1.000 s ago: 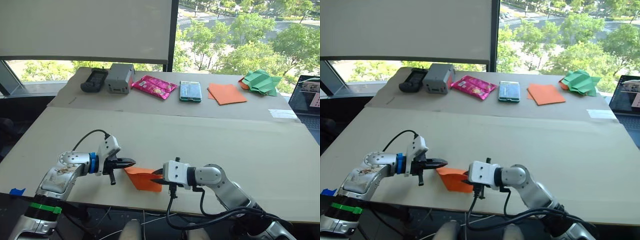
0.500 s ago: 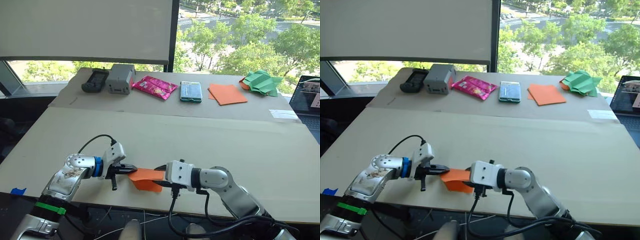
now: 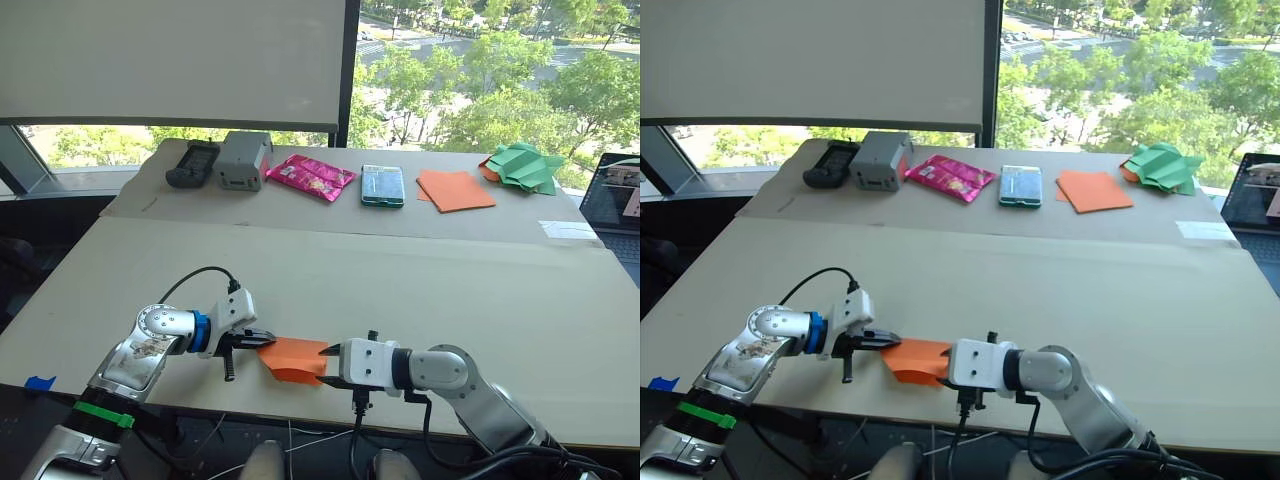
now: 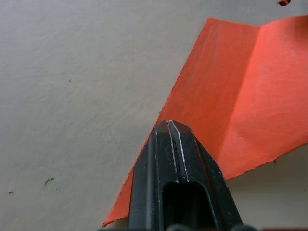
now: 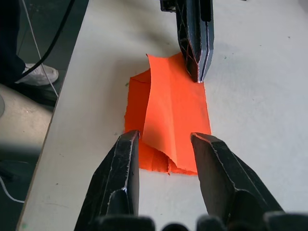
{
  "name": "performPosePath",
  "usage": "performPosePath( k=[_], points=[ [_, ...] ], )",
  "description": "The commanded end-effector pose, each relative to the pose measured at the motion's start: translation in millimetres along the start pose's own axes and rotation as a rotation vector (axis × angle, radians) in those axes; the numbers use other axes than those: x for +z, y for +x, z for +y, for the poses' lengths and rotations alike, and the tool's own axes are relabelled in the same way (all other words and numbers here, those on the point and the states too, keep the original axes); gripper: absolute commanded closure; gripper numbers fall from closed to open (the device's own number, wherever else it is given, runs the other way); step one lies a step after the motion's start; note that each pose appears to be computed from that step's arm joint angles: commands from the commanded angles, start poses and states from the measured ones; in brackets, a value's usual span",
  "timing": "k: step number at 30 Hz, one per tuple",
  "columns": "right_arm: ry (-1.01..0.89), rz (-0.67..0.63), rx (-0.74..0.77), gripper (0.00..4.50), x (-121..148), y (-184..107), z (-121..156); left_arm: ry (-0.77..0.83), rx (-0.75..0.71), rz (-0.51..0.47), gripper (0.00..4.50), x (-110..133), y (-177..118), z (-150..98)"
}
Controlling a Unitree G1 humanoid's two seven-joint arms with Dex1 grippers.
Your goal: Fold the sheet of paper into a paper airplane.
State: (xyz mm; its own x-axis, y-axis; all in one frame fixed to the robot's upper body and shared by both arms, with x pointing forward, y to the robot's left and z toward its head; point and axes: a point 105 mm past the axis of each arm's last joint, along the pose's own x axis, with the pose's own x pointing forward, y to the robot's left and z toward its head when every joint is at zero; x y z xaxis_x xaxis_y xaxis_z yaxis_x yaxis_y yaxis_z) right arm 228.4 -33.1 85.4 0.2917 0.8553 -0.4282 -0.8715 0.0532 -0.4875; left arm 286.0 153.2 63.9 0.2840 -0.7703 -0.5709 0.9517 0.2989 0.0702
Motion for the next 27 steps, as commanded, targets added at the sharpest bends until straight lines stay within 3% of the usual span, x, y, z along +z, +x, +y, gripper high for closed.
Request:
performPosePath(
  k=[1,16,22,27],
  points=[
    [-0.053,-0.040,-0.022,2.59,9.9,2.1,-0.7,-0.020,-0.035,0.061,4.50,-10.5,4.6,-8.4],
    [-0.088,-0.041,-0.057,2.59,6.8,10.8,-6.7,-0.011,-0.014,0.066,4.50,-5.1,1.8,-5.9],
    [-0.114,-0.061,-0.023,4.47,9.4,13.0,-5.7,-0.009,0.004,0.073,4.50,-5.5,1.2,-4.1],
    [-0.087,-0.063,0.004,4.47,7.9,16.3,-5.3,-0.007,0.006,0.073,4.50,-6.1,0.8,-4.9]
  ],
)
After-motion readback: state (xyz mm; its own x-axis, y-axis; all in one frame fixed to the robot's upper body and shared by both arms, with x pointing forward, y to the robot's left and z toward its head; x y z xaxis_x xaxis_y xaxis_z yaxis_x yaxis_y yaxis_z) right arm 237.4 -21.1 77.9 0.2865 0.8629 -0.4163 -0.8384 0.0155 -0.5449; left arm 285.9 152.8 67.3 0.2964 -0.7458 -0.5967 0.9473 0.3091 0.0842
